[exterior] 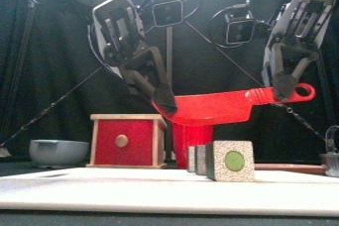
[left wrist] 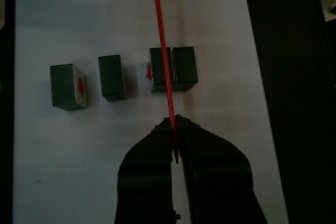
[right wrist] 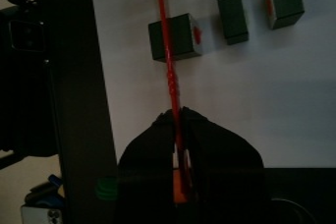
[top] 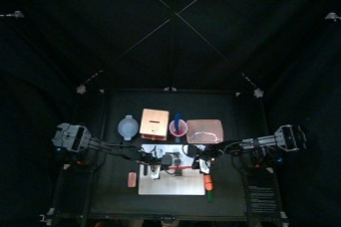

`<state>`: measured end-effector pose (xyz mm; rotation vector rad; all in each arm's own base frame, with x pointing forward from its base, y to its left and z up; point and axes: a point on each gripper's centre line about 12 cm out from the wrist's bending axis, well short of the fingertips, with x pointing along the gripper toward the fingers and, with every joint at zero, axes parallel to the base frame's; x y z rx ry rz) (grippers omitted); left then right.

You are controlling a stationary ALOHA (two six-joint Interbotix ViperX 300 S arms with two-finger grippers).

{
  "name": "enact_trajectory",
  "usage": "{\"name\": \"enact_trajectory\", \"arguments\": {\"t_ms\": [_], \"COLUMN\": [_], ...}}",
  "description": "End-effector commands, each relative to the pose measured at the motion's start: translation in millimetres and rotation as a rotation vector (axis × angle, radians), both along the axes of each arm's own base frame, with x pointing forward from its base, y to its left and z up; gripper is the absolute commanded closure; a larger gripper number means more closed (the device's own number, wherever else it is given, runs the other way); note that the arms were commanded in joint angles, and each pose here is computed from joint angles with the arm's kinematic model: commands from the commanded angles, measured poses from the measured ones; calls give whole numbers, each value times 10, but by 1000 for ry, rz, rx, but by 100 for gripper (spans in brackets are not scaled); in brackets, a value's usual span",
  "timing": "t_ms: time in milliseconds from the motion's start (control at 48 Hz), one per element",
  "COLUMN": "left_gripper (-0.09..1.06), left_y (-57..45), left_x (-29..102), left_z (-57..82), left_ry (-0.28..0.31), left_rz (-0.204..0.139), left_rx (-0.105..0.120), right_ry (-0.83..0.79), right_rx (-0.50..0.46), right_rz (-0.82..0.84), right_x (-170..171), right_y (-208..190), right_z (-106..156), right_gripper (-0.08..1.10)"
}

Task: Place sushi on board then cut the sushi with the knife then place the pieces on the plate
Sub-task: Cut the sushi into 4 pieces

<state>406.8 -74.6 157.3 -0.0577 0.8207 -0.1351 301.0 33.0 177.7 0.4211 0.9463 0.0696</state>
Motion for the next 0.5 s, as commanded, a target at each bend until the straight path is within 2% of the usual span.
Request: {"name": "enact_trajectory", "arguments": {"t_ms": [21,312,500], "left_gripper": [63,63,63], "left_y": [-53,-56,-79], "left_x": [76,76,58], "left_z": [99,21,-10], "left_ry": [-34,-12,0], "left_rz": [-6,-1,12], "left_rx": [-10,-13,-36], "right_ry": [-26,4,18], "right_rx": [16,27,33], "right_rz": [-10,-26,-17], "right_x": [-3,-20,-8], "right_y": [25,41,97], "right_z": [69,-63,-113], "right_gripper": [73,73,73]}}
